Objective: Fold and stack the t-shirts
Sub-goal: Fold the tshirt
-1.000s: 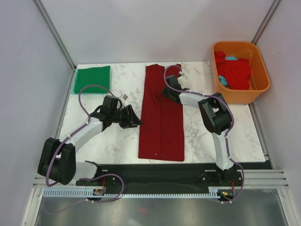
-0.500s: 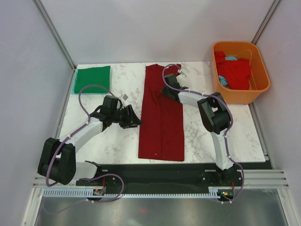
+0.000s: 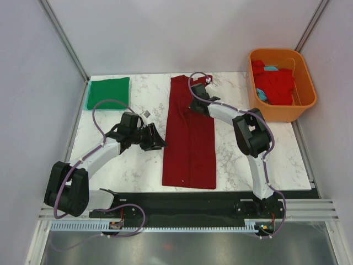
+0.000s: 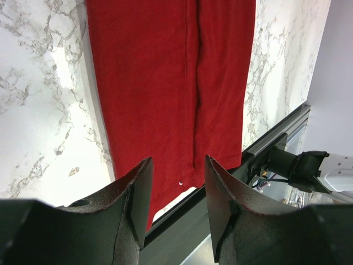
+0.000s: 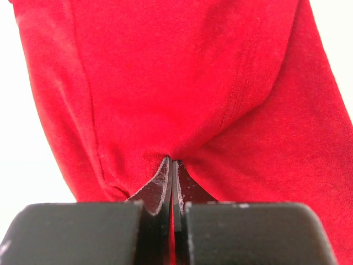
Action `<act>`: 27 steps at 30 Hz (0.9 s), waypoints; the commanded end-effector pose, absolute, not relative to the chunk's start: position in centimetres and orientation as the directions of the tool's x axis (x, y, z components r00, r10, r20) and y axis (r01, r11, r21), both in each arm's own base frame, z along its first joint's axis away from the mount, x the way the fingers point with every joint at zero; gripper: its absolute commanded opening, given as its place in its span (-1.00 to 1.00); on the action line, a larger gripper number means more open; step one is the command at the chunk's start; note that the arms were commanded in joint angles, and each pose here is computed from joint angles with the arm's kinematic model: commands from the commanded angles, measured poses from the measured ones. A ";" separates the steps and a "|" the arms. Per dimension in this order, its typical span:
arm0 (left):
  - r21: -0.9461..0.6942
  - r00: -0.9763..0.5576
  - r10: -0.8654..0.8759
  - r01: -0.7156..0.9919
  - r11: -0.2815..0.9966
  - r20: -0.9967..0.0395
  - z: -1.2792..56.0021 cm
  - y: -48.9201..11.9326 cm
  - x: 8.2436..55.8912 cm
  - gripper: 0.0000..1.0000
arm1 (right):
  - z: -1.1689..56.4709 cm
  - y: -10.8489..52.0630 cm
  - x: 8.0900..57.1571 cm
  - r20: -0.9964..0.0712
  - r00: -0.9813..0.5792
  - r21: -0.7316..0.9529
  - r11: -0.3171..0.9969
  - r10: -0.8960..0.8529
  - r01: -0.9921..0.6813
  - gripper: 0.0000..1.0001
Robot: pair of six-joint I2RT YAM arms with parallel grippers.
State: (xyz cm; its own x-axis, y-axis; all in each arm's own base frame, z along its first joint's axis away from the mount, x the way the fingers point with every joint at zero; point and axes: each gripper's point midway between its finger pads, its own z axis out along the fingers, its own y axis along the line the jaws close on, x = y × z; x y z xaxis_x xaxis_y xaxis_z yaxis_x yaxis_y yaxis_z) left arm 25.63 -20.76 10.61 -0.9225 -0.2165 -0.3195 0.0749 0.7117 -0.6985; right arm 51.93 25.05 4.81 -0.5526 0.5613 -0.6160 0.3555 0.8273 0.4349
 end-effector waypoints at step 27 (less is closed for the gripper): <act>-0.706 -0.934 -0.183 0.095 0.702 -0.308 10.1 -20.9 25.2 -0.01 | 10.4 26.1 51.8 -0.639 -0.690 0.255 0.939 0.341 0.228 -0.57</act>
